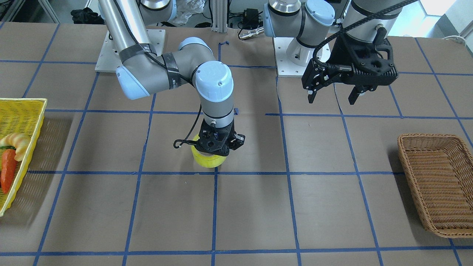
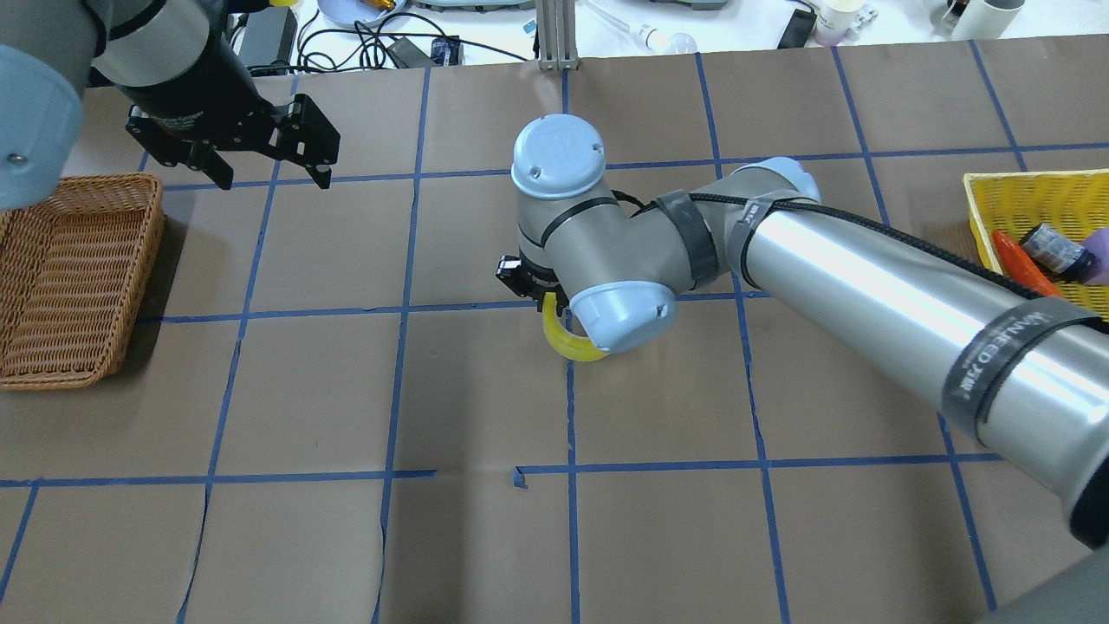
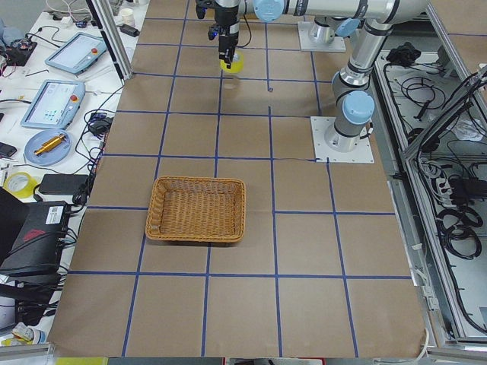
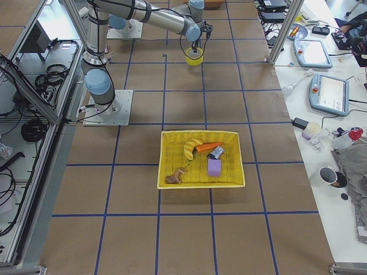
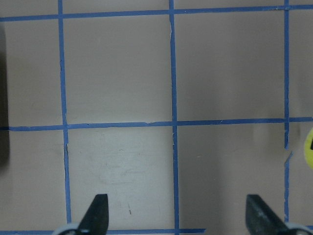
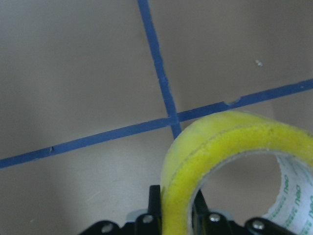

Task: Transfer tape with both arms
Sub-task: 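Lift the tape roll with the right gripper and carry it to the table center, then release the tape roll and raise the right gripper while the left arm reaches in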

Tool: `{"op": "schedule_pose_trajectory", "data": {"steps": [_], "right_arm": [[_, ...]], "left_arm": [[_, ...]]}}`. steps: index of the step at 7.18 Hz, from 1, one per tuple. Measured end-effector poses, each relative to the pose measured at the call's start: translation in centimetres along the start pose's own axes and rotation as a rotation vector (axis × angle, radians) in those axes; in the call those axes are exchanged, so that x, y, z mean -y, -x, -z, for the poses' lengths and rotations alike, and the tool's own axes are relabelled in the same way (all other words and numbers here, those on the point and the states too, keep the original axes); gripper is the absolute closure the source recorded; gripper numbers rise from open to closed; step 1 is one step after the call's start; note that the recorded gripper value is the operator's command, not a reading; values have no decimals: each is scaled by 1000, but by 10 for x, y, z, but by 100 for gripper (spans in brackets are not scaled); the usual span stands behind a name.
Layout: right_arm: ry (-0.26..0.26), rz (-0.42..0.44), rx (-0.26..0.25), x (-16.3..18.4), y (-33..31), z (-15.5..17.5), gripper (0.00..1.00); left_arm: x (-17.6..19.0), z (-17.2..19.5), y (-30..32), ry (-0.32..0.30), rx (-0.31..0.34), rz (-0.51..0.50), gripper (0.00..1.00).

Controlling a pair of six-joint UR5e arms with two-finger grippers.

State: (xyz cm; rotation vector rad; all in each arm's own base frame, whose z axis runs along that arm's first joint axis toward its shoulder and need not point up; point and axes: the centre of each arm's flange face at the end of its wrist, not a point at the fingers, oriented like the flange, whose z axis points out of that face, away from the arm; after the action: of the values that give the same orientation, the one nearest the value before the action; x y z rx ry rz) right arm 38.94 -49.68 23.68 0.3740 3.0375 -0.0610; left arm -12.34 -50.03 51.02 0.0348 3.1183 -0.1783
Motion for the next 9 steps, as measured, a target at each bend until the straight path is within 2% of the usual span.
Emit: {"op": "schedule_pose_trajectory", "data": {"steps": [1, 2, 4, 6, 9], "right_arm": [[9, 8, 3, -8, 10, -17, 35], [17, 13, 9, -13, 16, -26, 0], [-1, 18, 22, -12, 18, -15, 0], [-43, -6, 48, 6, -3, 34, 0], [-34, 13, 14, 59, -105, 123, 0]], "left_arm": [[0, 0, 0, 0, -2, 1, 0], [0, 0, 0, 1, -3, 1, 0], [0, 0, 0, 1, -3, 1, 0], [0, -2, 0, 4, 0, 1, 0], [-4, -30, -28, 58, -10, 19, 0]]}}
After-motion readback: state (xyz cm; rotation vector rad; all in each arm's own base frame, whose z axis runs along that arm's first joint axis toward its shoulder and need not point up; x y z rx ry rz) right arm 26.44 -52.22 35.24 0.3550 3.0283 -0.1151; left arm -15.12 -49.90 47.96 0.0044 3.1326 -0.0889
